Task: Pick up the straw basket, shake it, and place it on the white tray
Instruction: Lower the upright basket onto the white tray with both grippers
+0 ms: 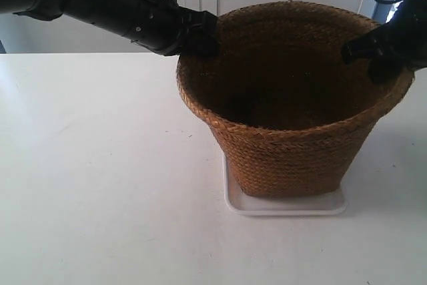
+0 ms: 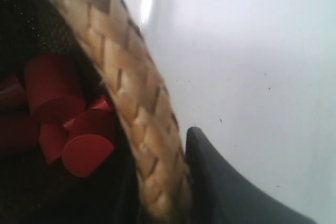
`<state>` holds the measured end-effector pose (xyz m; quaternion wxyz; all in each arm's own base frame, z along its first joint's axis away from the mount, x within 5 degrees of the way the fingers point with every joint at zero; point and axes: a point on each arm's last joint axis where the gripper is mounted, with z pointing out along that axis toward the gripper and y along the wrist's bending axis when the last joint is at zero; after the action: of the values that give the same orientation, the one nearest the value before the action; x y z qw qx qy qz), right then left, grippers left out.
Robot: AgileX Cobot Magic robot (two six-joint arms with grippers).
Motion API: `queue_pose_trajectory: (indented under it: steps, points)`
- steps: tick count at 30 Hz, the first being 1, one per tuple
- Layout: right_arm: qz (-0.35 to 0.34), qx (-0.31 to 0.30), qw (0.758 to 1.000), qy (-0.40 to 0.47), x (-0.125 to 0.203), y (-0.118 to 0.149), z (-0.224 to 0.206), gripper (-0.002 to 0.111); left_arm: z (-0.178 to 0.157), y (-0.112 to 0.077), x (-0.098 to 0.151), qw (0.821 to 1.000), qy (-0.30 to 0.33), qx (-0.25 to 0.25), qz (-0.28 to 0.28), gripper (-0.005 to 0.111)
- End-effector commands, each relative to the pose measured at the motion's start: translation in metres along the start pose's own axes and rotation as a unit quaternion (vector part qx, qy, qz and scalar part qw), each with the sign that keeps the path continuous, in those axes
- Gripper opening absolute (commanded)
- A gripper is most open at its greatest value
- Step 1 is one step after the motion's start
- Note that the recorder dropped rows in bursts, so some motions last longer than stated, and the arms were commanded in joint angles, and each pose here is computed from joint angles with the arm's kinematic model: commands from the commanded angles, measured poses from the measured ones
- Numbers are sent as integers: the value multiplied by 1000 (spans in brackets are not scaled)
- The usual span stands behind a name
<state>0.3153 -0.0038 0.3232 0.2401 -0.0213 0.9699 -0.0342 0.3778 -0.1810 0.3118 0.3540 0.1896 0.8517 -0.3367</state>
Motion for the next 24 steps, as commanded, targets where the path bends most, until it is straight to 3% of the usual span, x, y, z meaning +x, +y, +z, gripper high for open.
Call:
queue_pose_trajectory:
  steps: [1, 24]
  points:
    - [-1, 30, 1000, 5, 5, -9, 6, 0, -2, 3, -2, 1000, -8, -10, 22, 0]
    - [30, 48, 998, 21, 14, -11, 16, 0, -2, 2, -1, 999, -1, -7, 39, 0]
